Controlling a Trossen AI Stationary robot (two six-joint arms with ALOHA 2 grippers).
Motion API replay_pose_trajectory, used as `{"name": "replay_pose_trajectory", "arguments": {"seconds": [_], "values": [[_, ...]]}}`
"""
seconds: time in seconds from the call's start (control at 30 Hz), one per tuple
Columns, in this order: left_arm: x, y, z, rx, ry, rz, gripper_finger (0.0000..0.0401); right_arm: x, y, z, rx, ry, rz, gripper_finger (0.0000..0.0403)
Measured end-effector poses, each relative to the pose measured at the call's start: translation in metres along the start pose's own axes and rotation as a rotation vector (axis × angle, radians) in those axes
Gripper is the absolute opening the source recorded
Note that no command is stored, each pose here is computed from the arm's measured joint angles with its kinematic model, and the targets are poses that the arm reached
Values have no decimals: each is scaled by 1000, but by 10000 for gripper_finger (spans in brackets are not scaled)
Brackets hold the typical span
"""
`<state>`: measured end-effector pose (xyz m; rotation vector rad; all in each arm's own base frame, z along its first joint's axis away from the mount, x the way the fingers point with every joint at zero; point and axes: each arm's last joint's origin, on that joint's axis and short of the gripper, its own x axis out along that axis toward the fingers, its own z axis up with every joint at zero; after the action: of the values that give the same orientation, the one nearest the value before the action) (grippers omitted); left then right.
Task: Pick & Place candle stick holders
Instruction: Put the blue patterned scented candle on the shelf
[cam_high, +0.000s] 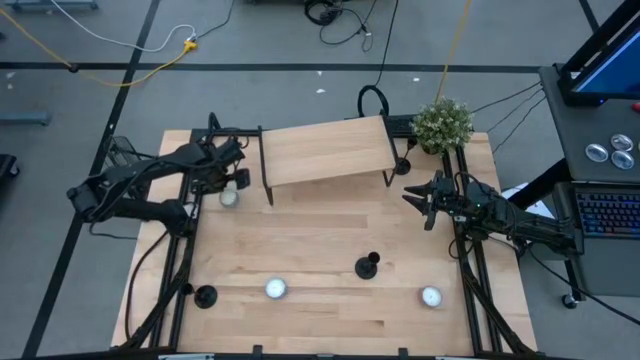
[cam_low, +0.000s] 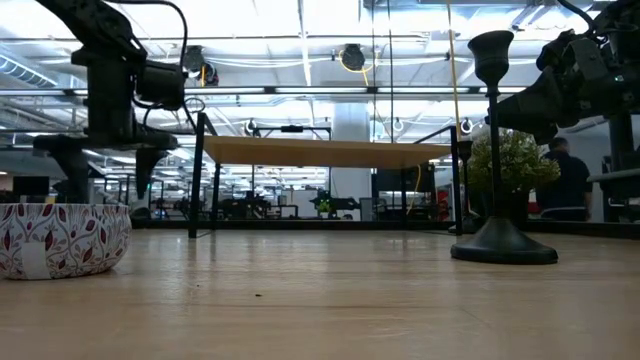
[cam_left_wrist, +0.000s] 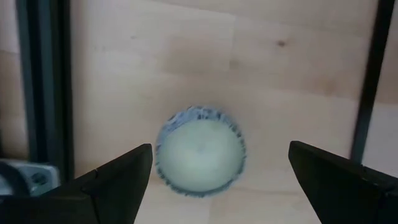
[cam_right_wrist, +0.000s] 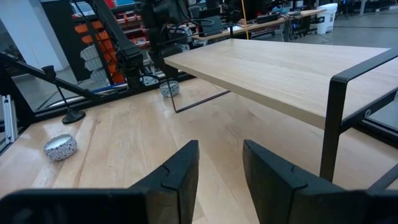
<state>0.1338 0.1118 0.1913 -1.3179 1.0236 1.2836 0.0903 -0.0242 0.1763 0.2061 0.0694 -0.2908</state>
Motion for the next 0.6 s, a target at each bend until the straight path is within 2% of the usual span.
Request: {"name": "replay_pose_trajectory", "arguments": {"seconds": [0.27, 0.6], "values": [[12, 6, 1, -41, 58, 89, 381, 0, 0, 0, 0, 0, 0, 116], [29, 13, -4, -51, 77, 83, 381, 0, 0, 0, 0, 0, 0, 116]]}}
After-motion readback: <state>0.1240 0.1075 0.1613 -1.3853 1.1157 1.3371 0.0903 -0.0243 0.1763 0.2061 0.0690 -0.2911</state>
